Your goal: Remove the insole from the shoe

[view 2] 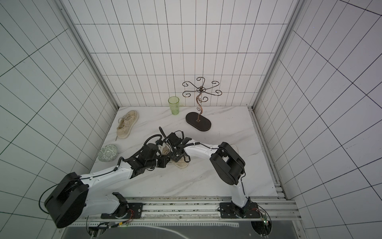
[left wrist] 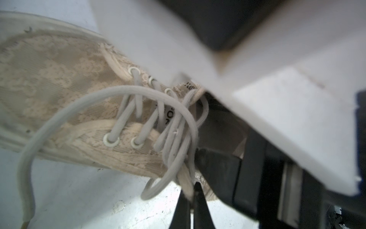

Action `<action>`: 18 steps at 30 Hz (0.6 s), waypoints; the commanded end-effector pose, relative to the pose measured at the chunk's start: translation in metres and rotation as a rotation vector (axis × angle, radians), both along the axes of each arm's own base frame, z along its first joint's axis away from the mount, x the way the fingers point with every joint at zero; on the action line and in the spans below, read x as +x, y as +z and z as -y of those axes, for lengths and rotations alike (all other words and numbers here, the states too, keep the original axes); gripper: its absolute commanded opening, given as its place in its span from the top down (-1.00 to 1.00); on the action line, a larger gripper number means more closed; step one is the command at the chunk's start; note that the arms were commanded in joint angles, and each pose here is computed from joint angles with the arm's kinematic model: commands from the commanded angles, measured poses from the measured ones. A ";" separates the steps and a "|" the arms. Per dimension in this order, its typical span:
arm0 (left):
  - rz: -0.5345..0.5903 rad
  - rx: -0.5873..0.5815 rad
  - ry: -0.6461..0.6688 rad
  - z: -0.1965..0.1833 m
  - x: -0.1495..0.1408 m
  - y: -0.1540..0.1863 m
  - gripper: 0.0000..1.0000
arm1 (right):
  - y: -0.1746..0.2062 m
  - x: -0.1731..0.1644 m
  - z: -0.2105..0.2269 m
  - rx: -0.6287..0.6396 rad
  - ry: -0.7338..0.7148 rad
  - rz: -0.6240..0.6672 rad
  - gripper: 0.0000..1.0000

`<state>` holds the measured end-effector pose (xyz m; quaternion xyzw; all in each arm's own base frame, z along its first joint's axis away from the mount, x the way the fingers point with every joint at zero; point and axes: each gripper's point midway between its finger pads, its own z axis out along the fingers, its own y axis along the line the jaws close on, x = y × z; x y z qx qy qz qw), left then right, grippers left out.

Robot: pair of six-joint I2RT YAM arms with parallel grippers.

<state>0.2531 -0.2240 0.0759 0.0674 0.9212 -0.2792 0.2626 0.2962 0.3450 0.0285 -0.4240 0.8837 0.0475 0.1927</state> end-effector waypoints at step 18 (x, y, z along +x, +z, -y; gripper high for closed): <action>-0.070 0.059 0.000 -0.016 -0.016 -0.024 1.00 | -0.022 -0.010 0.038 -0.008 -0.063 -0.132 1.00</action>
